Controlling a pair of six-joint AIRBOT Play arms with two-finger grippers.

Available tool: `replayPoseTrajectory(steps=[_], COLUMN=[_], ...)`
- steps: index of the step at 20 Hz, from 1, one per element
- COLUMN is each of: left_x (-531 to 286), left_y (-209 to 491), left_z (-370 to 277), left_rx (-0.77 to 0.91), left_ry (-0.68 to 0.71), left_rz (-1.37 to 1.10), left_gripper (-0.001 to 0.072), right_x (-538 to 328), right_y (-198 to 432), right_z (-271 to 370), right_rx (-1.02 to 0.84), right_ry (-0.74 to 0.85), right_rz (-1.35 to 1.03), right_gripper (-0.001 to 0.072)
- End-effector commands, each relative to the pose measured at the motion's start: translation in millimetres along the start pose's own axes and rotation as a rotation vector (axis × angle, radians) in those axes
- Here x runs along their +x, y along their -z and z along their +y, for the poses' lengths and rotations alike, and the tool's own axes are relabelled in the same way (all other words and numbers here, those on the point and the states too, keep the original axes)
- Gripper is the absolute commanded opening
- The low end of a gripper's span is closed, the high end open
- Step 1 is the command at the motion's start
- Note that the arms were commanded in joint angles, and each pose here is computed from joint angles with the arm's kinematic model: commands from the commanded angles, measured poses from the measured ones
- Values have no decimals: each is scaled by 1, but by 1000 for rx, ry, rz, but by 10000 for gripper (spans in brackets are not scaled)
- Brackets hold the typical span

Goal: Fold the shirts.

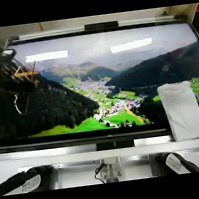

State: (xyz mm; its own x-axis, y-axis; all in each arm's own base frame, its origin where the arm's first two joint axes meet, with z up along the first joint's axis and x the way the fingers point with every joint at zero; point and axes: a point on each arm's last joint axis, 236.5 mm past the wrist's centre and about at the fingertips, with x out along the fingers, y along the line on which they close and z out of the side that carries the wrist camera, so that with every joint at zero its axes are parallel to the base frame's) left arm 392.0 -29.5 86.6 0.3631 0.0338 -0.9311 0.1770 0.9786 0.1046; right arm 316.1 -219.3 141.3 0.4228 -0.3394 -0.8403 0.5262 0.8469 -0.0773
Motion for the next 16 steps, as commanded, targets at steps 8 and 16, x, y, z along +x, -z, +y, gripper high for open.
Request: replayPoseTrajectory(steps=[8, 16], left_x=[45, 45], left_y=[11, 13], left_z=[-69, -69], left_rx=[50, 59], left_ry=[101, 101], left_rz=[134, 141], left_gripper=[699, 701], right_x=[12, 10], right_y=[107, 108], right_z=[254, 260], right_rx=[-384, -397], right_ry=[-426, -436], right_rz=[425, 418], right_gripper=[651, 651])
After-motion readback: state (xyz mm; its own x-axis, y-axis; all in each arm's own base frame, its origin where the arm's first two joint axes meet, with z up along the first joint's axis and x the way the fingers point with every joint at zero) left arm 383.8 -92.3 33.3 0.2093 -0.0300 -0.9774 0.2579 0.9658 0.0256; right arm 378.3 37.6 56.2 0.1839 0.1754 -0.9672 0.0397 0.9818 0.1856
